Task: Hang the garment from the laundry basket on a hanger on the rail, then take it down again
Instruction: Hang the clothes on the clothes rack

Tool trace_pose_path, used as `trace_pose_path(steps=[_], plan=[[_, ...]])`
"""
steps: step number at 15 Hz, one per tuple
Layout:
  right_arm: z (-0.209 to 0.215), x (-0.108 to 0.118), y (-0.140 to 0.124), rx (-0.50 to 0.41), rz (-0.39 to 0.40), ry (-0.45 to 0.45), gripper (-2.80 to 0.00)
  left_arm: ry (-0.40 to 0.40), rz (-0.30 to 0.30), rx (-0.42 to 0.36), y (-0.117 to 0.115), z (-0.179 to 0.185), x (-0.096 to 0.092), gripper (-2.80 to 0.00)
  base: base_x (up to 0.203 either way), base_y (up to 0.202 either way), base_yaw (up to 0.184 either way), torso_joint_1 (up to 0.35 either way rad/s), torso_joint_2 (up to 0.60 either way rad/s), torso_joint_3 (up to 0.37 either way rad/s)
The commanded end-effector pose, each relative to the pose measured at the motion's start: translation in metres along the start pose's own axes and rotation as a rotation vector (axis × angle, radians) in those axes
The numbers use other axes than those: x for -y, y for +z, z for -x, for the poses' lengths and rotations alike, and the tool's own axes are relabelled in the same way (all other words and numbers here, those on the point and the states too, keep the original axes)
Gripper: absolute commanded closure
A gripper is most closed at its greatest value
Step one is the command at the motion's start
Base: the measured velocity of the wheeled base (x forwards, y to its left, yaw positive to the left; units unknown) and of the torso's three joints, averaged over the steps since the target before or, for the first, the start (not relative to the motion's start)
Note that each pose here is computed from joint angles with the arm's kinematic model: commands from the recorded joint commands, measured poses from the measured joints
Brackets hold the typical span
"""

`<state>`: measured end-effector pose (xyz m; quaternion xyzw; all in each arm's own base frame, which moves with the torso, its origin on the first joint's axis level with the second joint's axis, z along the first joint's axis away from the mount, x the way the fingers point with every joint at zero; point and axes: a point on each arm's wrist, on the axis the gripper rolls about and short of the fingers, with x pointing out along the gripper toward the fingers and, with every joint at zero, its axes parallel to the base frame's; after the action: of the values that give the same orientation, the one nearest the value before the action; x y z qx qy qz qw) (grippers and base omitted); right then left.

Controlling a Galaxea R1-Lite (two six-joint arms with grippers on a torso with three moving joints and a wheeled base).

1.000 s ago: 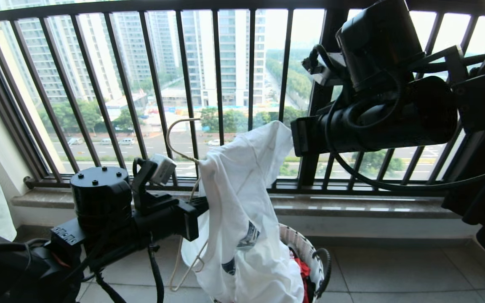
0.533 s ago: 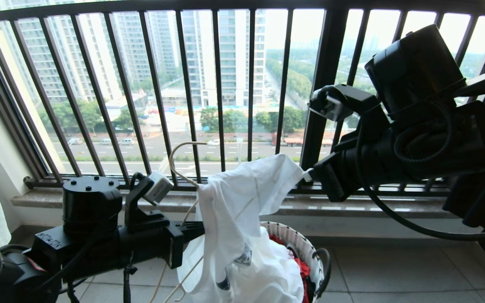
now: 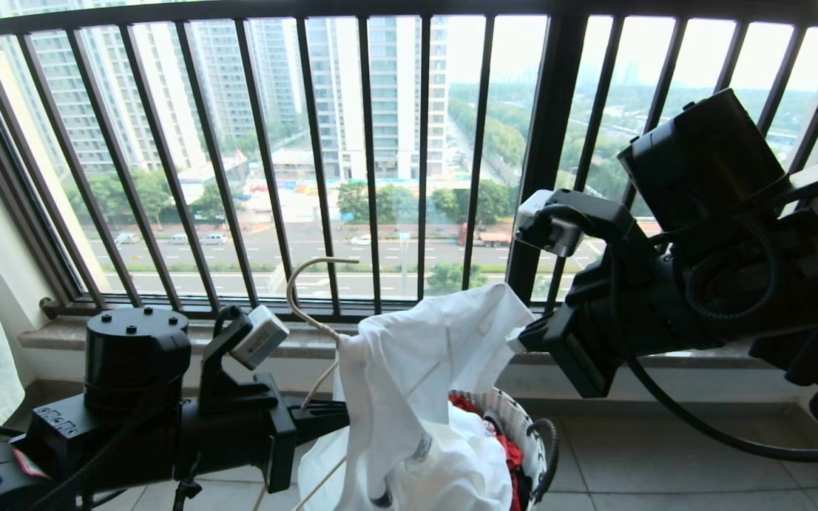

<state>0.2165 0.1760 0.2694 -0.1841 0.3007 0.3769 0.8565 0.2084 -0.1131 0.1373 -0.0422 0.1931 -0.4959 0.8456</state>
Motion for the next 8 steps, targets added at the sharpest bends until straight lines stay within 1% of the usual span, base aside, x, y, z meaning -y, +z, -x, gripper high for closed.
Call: trace_pose_path(steps=[1,2,4,5,6,7,8], plan=[[-0.012,0.001,0.001,0.001,0.021,0.025,0.00,-0.019,-0.004,-0.004,-0.001,-0.001,0.004,0.00,0.000,0.000,0.000,0.000,0.00,0.000],[-0.016,0.002,0.004,0.023,0.039,0.018,-2.80,-0.028,-0.007,-0.008,-0.003,-0.001,0.007,0.00,0.000,0.000,0.000,0.000,0.00,0.000],[-0.024,0.003,0.010,0.031,0.081,0.015,-2.80,-0.032,-0.009,-0.009,-0.003,-0.001,0.008,0.00,0.000,0.000,0.000,0.000,0.00,0.000],[-0.025,0.005,0.019,0.052,0.108,0.009,-2.80,-0.052,-0.012,-0.019,-0.004,-0.003,0.012,0.00,0.000,0.000,0.000,0.000,0.00,0.000],[-0.026,0.007,0.027,0.064,0.125,0.006,-2.80,-0.062,-0.004,-0.045,-0.006,-0.004,0.016,0.00,0.000,0.000,0.000,0.000,0.00,0.000],[-0.031,0.009,0.034,0.057,0.164,0.010,-2.80,-0.063,-0.001,-0.070,-0.007,-0.002,0.017,0.00,0.000,0.000,0.000,0.000,0.00,0.000],[-0.037,0.011,0.037,0.043,0.242,0.023,-2.80,-0.065,-0.008,-0.083,-0.007,-0.001,0.019,0.00,0.000,0.000,0.000,0.000,0.00,0.000]])
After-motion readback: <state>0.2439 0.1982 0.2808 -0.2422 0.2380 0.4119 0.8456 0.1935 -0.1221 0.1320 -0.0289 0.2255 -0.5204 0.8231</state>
